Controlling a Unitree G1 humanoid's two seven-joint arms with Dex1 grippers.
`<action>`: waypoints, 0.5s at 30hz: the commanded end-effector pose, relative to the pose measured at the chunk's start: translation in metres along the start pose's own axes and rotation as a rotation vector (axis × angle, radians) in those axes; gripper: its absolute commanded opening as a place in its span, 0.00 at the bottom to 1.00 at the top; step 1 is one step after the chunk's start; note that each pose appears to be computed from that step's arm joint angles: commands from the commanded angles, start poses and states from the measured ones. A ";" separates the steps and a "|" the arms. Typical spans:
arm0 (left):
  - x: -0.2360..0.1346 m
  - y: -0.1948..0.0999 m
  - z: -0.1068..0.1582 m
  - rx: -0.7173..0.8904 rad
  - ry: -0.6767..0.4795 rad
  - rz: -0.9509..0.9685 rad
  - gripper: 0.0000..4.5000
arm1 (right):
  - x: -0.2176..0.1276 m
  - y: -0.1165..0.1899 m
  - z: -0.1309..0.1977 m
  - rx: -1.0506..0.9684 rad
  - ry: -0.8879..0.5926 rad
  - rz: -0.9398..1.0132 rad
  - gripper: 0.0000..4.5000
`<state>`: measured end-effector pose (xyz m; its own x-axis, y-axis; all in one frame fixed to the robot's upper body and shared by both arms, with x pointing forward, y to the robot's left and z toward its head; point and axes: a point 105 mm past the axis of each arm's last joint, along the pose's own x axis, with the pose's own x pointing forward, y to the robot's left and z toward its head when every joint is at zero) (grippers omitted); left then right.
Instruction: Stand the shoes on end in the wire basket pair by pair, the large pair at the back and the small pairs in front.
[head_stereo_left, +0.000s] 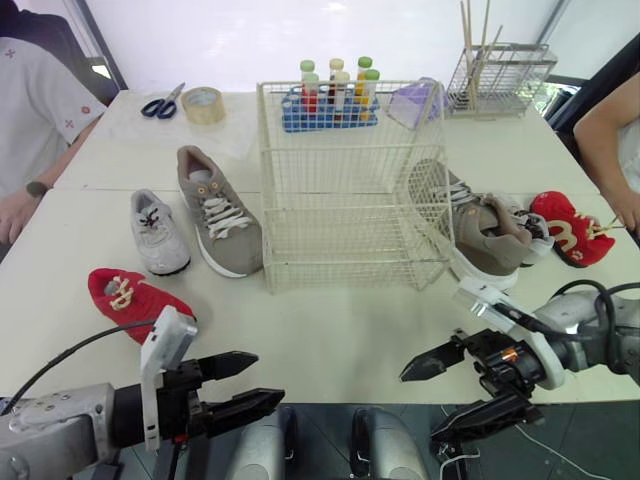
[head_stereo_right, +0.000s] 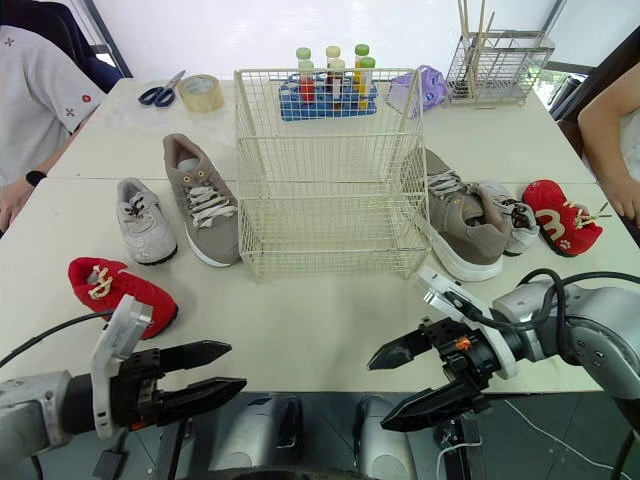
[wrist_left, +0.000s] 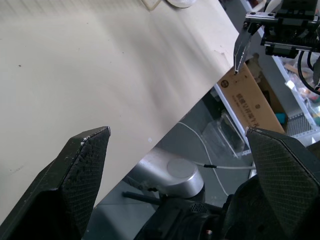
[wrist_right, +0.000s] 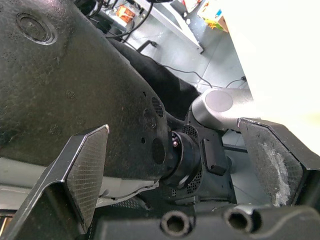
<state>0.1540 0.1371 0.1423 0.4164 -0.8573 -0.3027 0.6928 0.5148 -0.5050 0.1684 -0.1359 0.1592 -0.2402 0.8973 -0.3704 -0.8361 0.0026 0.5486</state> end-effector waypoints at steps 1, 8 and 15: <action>-0.002 0.001 0.005 0.024 -0.021 0.009 1.00 | 0.003 -0.003 0.000 -0.037 0.003 -0.040 1.00; 0.001 0.008 0.013 0.060 -0.058 0.051 1.00 | 0.007 -0.018 -0.011 -0.145 0.056 -0.117 1.00; 0.001 0.010 0.010 0.067 -0.023 0.053 1.00 | 0.005 -0.029 0.001 -0.152 -0.051 -0.149 1.00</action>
<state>0.1685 0.1434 0.1439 0.4802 -0.8191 -0.3139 0.7000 0.5735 -0.4256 0.1861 -0.1312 0.1351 -0.1202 0.9046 -0.4091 -0.9098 0.0645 0.4099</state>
